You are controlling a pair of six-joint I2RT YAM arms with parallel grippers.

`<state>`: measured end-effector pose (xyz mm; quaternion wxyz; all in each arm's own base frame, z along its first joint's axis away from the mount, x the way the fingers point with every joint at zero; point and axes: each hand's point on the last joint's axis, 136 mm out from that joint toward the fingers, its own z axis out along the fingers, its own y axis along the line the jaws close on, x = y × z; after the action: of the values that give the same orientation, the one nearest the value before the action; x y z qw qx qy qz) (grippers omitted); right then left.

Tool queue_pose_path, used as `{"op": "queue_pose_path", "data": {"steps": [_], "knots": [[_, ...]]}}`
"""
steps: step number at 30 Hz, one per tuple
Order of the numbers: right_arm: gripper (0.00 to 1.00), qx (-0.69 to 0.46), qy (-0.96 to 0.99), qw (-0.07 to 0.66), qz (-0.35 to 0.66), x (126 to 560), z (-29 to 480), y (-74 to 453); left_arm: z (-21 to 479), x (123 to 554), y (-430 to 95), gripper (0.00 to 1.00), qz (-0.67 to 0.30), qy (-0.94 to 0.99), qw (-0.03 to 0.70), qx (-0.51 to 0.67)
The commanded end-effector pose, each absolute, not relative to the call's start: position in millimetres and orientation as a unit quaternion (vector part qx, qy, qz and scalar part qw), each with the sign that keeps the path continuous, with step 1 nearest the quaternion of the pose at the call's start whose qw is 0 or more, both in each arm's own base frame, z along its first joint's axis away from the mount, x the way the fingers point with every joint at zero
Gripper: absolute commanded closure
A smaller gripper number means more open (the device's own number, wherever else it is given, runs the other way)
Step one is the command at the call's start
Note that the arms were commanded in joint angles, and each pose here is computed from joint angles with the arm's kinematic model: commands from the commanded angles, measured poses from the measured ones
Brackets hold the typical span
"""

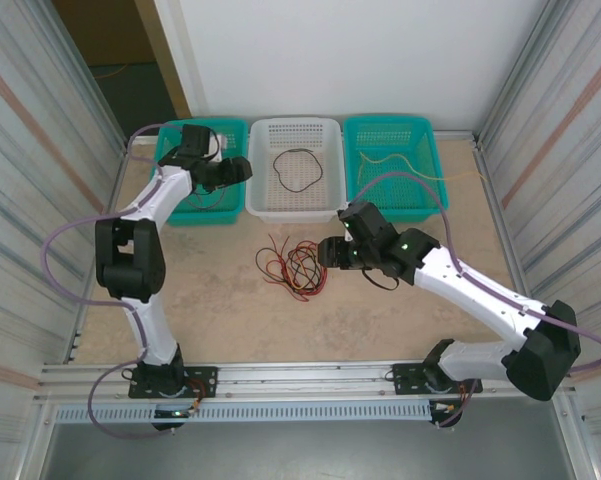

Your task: Untangle the cables

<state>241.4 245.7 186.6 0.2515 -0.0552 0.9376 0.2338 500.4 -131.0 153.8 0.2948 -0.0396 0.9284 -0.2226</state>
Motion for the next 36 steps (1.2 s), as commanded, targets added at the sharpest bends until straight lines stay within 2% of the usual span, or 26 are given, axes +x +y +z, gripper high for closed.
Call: {"op": "queue_pose_path", "data": {"steps": [1,16,20,24,30,36], "knots": [[0.46,-0.062,0.938,0.262,0.22,242.3,192.6,243.7,148.2,499.2,-148.3,0.23,-0.262,0.923,0.281,-0.03],[0.45,-0.058,0.938,0.263,0.218,238.0,189.5,238.0,140.0,495.0,-181.7,0.26,-0.28,0.923,0.263,-0.004],[0.45,-0.057,0.938,0.264,0.218,237.3,189.4,236.8,141.3,495.2,-181.2,0.26,-0.277,0.924,0.266,-0.003],[0.45,-0.058,0.938,0.266,0.214,237.5,189.5,235.3,147.0,492.8,-165.2,0.26,-0.235,0.932,0.277,-0.007],[0.44,-0.065,0.945,0.256,0.193,239.7,176.6,234.0,193.3,471.7,-130.1,0.26,-0.155,0.931,0.33,-0.013],[0.47,-0.066,0.953,0.24,0.172,254.1,160.1,234.1,243.5,421.3,-120.2,0.26,-0.141,0.917,0.373,-0.007]]}}
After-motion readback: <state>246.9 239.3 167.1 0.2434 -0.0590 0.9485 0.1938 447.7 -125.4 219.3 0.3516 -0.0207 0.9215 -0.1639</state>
